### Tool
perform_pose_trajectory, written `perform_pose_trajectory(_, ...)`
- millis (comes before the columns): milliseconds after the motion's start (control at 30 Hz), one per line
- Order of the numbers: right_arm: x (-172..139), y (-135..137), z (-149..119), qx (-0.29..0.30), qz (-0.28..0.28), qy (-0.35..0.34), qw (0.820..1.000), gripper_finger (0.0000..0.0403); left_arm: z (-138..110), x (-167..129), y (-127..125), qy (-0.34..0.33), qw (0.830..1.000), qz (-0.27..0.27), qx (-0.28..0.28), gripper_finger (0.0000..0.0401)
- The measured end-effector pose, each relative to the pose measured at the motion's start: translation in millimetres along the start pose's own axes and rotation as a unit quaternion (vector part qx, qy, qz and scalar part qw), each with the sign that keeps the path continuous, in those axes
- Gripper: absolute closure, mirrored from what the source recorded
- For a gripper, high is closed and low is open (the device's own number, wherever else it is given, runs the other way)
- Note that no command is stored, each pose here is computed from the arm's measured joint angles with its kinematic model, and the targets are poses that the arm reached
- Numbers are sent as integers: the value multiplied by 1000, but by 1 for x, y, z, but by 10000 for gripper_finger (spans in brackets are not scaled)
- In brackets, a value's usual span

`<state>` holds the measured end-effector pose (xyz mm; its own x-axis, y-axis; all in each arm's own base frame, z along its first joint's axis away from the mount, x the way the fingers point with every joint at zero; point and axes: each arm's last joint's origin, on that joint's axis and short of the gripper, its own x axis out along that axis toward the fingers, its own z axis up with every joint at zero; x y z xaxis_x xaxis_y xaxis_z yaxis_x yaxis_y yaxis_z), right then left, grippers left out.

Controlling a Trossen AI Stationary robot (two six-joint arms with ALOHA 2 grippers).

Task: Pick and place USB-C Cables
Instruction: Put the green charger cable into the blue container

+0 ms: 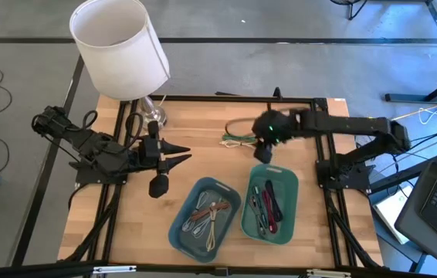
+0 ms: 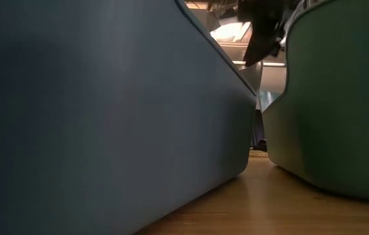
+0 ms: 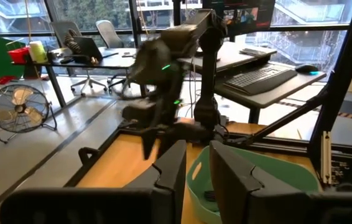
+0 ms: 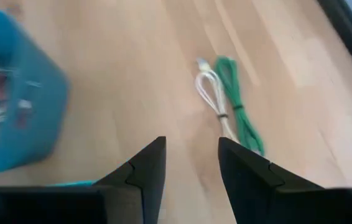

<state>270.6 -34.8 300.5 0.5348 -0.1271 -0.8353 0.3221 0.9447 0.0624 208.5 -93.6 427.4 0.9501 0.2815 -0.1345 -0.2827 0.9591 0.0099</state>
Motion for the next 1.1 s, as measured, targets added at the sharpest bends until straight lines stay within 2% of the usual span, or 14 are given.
perform_pose_trajectory(267, 67, -51, 6, -1, 26, 97, 995, 252, 0, 0, 0, 0, 1000, 1, 1, 337)
perform_pose_trajectory(400, 95, -62, 3, -11, 34, 131, 991, 252, 0, 0, 0, 1, 1000, 1, 1, 341)
perform_pose_trajectory(533, 117, -66, 4, -36, 37, 131, 990, 252, 0, 0, 0, 1, 1000, 1, 0, 344)
perform_pose_trajectory(833, 144, -82, 7, -41, 21, 114, 992, 252, 0, 0, 0, 1, 1000, 0, -4, 345)
perform_pose_trajectory(1100, 159, -94, -1, -32, 9, 140, 990, 252, 0, 0, 0, 2, 1000, -3, -9, 345)
